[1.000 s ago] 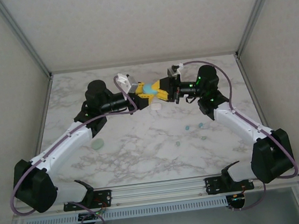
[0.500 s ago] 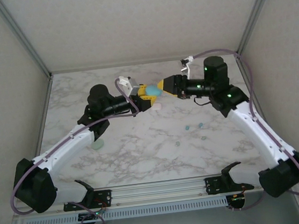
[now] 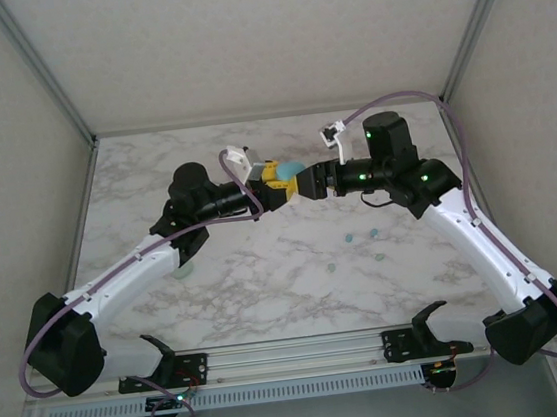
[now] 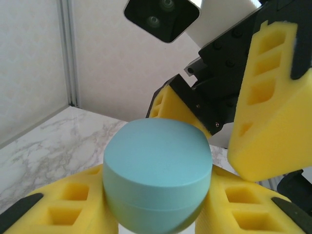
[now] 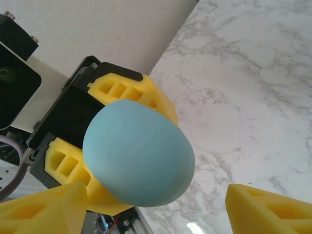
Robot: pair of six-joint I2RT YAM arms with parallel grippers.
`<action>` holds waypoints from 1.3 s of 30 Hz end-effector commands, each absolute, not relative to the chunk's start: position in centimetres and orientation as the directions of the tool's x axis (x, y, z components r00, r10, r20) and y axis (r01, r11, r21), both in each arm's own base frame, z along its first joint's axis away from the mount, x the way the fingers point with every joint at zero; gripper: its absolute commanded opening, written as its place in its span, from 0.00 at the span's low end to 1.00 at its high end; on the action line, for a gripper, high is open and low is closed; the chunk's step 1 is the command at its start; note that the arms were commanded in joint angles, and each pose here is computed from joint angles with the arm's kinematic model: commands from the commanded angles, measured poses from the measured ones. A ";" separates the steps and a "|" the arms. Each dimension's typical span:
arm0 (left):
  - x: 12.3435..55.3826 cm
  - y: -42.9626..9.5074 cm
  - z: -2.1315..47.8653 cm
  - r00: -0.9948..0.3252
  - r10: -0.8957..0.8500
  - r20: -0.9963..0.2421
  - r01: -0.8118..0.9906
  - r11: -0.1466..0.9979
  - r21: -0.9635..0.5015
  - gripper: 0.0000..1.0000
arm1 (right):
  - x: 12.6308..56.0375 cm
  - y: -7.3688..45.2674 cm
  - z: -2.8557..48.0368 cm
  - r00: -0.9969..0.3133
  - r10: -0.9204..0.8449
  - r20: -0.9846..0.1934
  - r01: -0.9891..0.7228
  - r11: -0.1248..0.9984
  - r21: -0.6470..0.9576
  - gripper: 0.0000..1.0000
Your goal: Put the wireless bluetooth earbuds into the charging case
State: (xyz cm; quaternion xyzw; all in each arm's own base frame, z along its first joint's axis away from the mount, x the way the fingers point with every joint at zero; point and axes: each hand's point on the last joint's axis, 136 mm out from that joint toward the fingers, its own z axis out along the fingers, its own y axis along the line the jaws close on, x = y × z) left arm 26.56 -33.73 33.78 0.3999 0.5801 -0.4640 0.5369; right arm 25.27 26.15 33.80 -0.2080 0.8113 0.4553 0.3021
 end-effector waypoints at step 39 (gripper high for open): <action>24.6 -33.1 34.9 -0.032 -0.038 -0.999 0.968 0.246 -0.040 0.25 | 27.9 23.0 38.6 -0.631 0.181 -0.754 -0.509 0.637 0.579 0.78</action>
